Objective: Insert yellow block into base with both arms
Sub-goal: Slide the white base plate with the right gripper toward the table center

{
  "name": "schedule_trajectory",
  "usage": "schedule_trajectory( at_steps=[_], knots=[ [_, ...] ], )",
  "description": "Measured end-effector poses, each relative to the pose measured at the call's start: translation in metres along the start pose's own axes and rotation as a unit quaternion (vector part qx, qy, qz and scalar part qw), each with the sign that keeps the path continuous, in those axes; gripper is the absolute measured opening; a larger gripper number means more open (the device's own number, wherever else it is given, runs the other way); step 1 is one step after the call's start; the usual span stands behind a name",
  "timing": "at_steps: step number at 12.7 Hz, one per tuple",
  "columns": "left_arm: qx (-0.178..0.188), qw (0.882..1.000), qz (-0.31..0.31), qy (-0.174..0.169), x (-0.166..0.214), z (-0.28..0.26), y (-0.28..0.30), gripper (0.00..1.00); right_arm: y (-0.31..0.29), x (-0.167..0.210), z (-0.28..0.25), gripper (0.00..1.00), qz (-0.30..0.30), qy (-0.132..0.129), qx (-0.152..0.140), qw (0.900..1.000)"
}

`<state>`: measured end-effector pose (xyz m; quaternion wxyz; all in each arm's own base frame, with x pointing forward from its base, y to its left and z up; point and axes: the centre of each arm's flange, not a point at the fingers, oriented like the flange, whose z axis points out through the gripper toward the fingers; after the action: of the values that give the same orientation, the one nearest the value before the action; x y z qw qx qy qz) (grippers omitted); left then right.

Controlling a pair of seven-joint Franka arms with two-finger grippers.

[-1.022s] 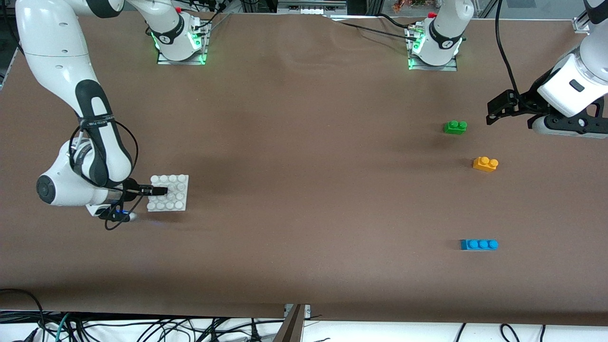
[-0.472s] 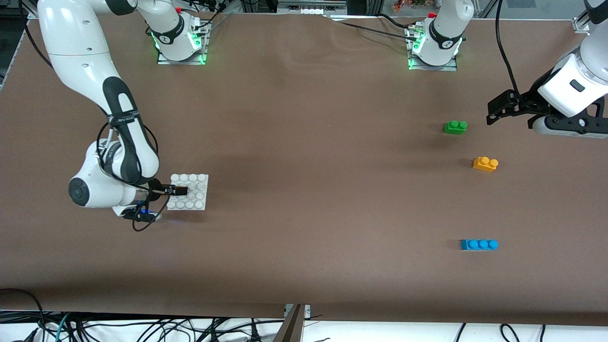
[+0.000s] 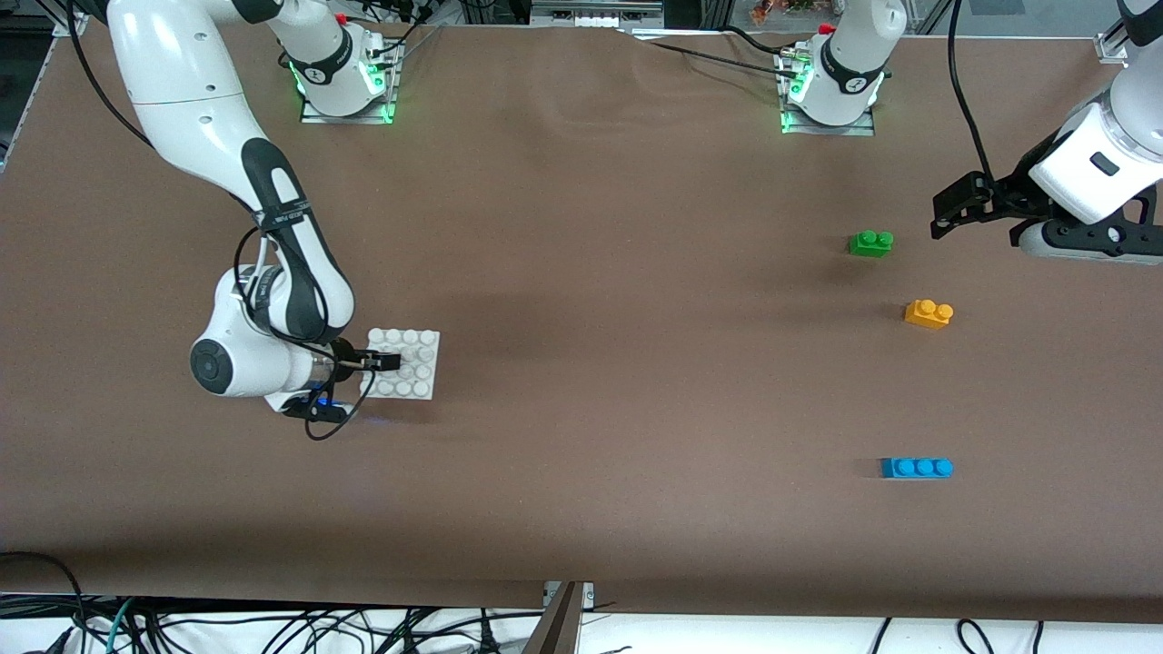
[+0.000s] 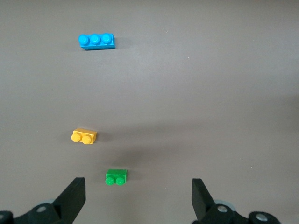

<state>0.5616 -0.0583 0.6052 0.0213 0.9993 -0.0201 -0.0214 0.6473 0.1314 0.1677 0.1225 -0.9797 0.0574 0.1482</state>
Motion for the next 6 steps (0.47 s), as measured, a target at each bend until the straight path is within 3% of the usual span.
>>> schedule_trajectory(
  at_steps=[6],
  knots=[
    [0.000, 1.000, -0.001, 0.000, 0.000, 0.000, -0.001, 1.00, -0.060, -0.005, 0.019, 0.77, 0.014, -0.007, 0.012, 1.000]
  ],
)
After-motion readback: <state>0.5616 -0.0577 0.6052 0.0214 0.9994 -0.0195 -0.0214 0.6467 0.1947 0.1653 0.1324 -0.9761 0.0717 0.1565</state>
